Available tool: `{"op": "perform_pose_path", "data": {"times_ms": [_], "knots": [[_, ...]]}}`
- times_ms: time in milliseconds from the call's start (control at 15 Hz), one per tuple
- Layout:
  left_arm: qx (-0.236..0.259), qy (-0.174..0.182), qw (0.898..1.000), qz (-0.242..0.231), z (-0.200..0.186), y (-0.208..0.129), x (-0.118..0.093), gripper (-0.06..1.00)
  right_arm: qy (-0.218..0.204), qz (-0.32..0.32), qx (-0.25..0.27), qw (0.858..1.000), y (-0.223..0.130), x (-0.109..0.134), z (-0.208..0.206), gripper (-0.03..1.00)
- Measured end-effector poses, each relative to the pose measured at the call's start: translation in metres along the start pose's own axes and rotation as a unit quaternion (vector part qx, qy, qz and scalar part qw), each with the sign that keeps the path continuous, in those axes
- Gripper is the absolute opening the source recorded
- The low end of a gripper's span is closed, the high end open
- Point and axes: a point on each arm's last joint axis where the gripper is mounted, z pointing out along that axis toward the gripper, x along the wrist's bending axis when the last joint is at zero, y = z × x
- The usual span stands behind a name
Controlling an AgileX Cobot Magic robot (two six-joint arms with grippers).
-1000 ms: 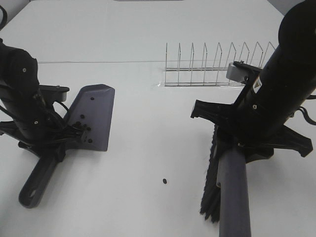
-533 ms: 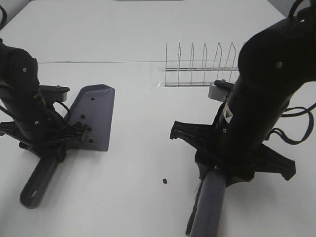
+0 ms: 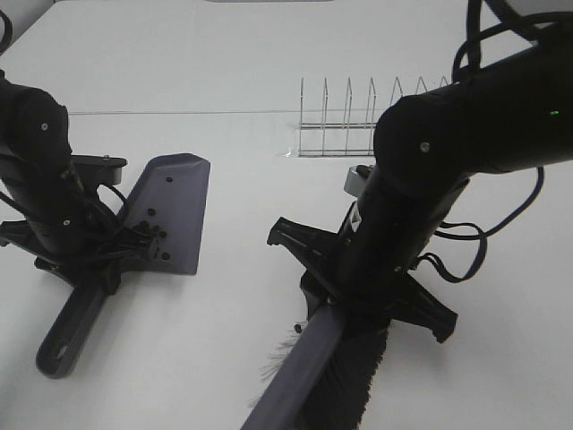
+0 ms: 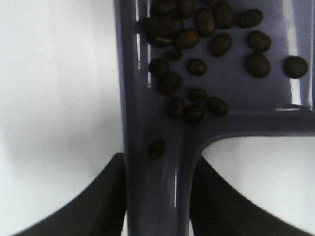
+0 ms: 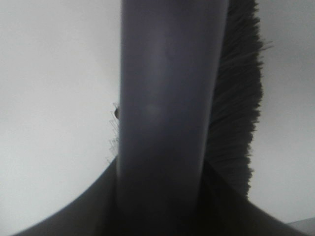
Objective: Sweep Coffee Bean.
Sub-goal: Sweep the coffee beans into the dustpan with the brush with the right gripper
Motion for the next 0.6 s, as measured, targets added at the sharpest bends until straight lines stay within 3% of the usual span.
{"op": "perform_pose_path", "data": {"times_ms": [267, 600], "knots": [[0.000, 0.000, 1.000, 0.000, 0.000, 0.000, 0.000, 0.36, 0.030, -0.056, -0.004, 0.998, 0.018, 0.060, 0.019, 0.35], [0.000, 0.000, 1.000, 0.003, 0.000, 0.000, 0.000, 0.36, 0.113, -0.146, -0.022, 0.982, 0.031, 0.123, 0.012, 0.35]]}}
